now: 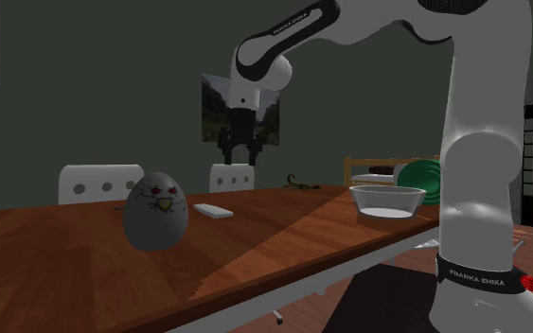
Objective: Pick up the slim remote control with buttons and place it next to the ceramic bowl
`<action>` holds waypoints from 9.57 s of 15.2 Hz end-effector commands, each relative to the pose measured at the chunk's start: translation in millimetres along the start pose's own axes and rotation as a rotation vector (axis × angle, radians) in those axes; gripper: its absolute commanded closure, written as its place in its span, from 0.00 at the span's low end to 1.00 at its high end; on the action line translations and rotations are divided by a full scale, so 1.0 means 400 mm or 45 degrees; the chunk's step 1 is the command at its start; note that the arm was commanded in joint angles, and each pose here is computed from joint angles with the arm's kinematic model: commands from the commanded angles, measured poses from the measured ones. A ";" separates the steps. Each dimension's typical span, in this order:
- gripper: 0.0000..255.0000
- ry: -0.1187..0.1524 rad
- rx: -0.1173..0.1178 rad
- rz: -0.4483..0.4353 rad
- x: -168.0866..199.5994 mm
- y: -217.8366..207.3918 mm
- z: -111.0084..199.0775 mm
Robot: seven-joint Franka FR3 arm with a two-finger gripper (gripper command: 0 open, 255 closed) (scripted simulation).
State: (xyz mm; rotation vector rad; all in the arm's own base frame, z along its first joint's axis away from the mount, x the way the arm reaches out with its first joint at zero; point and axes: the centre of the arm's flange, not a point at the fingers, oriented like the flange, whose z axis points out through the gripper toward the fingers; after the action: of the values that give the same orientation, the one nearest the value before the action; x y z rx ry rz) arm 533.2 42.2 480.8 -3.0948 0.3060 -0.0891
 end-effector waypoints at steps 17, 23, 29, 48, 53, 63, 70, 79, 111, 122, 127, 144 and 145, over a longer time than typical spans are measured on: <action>0.00 -0.075 -0.061 0.238 0.404 -0.008 0.346; 0.00 -0.075 -0.061 0.238 0.400 -0.005 0.406; 0.00 -0.075 -0.061 0.238 0.400 -0.005 0.406; 1.00 -0.075 -0.061 0.238 0.406 -0.009 0.287; 1.00 -0.075 -0.061 0.238 0.410 -0.012 0.221; 1.00 -0.075 -0.061 0.238 0.417 -0.016 0.090; 1.00 -0.075 -0.061 0.238 0.407 0.011 0.020; 1.00 -0.075 -0.061 0.238 0.282 0.280 0.003; 1.00 -0.075 -0.061 0.238 -0.161 1.237 -0.059; 1.00 -0.075 -0.061 0.238 -0.231 1.382 0.024; 1.00 -0.075 -0.061 0.238 -0.235 1.385 0.090; 1.00 -0.075 -0.061 0.238 -0.246 1.392 0.288; 1.00 -0.075 -0.061 0.238 -0.246 1.392 0.288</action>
State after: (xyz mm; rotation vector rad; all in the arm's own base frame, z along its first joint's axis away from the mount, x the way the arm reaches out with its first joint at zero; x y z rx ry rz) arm 335.7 -481.4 340.9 -3.0897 0.6003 0.0152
